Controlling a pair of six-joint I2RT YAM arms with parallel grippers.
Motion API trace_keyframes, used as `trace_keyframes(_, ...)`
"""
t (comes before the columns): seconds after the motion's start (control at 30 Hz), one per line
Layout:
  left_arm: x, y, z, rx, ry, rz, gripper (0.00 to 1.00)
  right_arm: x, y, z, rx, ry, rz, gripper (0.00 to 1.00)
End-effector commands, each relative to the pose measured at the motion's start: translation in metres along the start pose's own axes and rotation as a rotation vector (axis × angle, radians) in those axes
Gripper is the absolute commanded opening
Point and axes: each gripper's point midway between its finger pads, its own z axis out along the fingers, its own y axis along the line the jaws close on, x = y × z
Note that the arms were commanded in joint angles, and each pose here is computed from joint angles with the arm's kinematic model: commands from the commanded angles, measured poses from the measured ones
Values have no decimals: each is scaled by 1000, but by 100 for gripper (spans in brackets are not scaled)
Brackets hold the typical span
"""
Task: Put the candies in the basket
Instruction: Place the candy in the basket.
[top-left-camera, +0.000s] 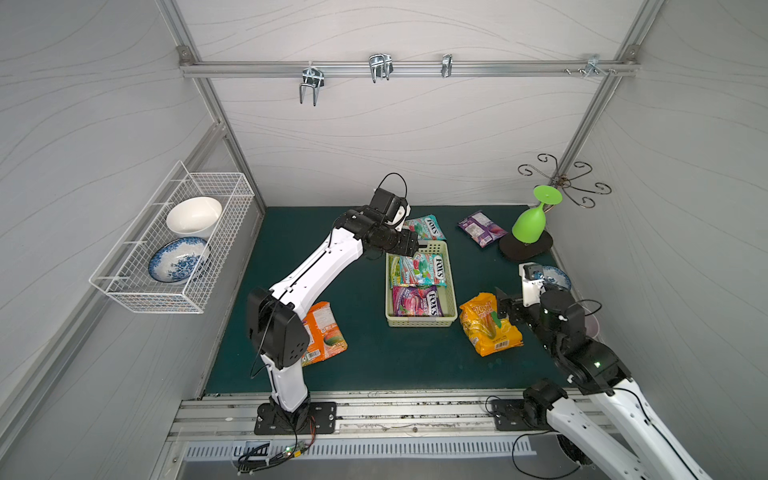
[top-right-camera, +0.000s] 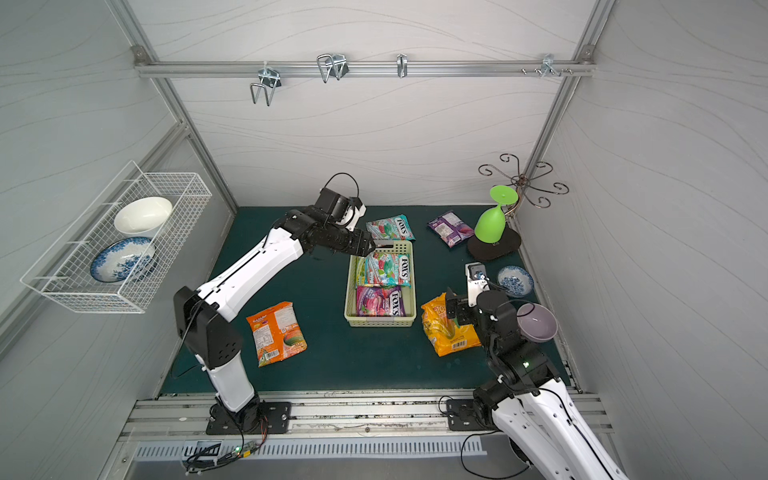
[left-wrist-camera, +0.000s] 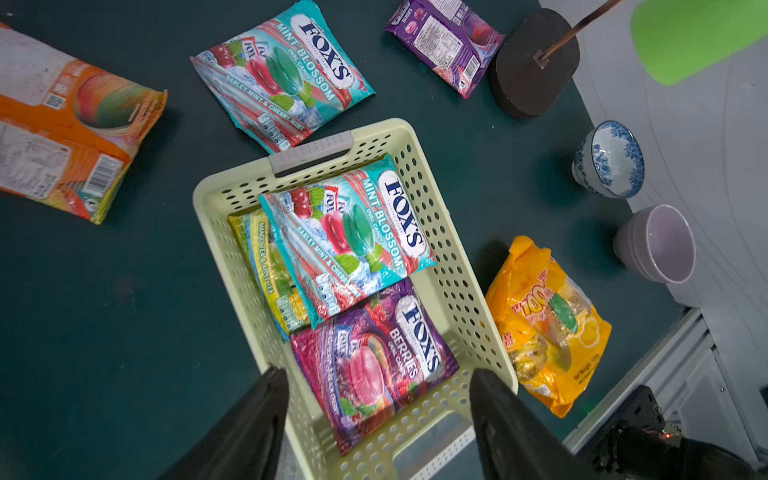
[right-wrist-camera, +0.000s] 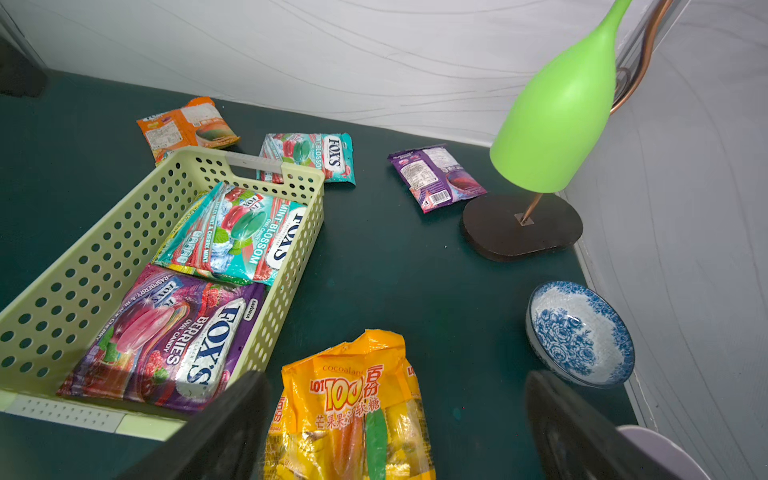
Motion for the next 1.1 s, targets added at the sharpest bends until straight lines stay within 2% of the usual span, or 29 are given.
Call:
trace_keyframes(0.0, -8, 8, -25, -9, -80, 23, 75, -12, 14, 2, -64, 50, 34, 99)
trace_keyframes(0.1, -3, 21, -41, -47, -110, 34, 83, -18, 30, 13, -110, 143, 45, 99)
trace_keyframes(0.33, 18, 44, -62, -88, -146, 63, 90, -32, 74, 39, -162, 258, 5, 99)
trace_keyframes(0.5, 40, 59, -69, -123, -155, 95, 90, -35, 108, 62, -182, 344, -12, 99)
trace_keyframes(0.73, 64, 81, -78, -123, -163, 97, 91, -30, 155, 99, -200, 477, 5, 90)
trace_keyframes(0.87, 65, 95, -93, -128, -193, 60, 92, -26, 181, 119, -206, 569, 41, 87)
trace_keyframes(1.07, 63, 116, -107, -180, -239, 22, 92, -11, 219, 149, -193, 642, 5, 80)
